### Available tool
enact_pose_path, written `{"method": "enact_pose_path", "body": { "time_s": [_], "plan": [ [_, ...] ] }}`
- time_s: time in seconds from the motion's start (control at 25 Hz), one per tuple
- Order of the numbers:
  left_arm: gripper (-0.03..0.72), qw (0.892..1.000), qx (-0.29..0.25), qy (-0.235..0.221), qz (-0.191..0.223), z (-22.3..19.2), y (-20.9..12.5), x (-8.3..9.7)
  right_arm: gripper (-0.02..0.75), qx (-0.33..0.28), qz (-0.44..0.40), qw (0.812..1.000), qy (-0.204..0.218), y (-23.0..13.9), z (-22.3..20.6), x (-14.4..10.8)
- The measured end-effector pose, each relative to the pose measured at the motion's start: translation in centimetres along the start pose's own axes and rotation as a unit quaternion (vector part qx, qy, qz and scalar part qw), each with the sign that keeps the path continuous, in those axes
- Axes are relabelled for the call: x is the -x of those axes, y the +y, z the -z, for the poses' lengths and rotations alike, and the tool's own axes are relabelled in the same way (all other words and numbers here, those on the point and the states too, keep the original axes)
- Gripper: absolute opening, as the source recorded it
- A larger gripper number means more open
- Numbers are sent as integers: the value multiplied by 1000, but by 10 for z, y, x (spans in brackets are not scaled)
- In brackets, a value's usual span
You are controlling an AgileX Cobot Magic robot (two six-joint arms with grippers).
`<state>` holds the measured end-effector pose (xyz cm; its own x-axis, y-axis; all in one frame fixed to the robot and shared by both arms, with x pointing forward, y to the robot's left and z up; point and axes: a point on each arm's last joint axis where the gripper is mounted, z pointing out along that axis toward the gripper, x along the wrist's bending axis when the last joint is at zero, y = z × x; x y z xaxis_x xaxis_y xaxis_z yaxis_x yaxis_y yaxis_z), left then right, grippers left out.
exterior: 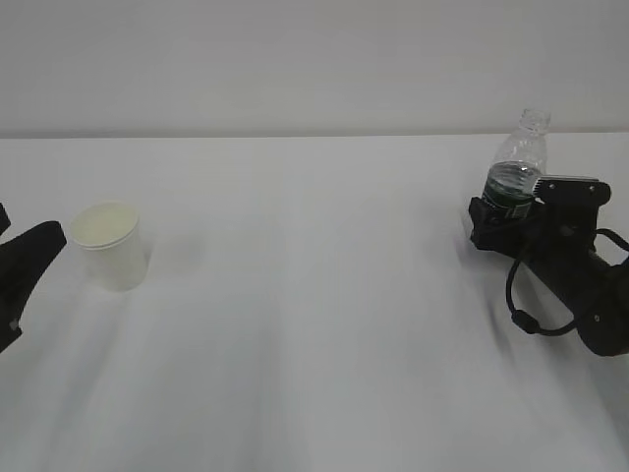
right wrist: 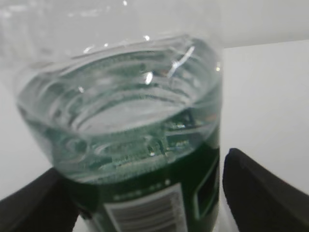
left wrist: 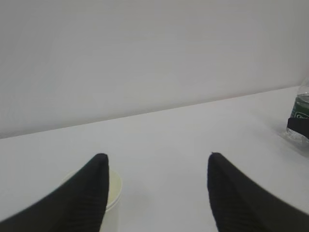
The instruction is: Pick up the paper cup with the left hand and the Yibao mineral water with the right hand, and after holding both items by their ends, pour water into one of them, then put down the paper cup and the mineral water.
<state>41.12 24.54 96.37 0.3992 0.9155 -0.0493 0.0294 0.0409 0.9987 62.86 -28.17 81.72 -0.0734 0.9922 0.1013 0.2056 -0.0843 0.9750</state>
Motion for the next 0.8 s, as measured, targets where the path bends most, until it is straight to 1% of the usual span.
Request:
{"method": "enact_pose_path", "body": {
  "time_s": [0.4,0.8],
  "plan": [
    [466,1000,0,0,-3,0,0,0,664,2,-2,1000,0,1,0,0],
    [466,1000,0,0,-3,0,0,0,664,15,-3,1000,1,12,0,-1]
  ]
}}
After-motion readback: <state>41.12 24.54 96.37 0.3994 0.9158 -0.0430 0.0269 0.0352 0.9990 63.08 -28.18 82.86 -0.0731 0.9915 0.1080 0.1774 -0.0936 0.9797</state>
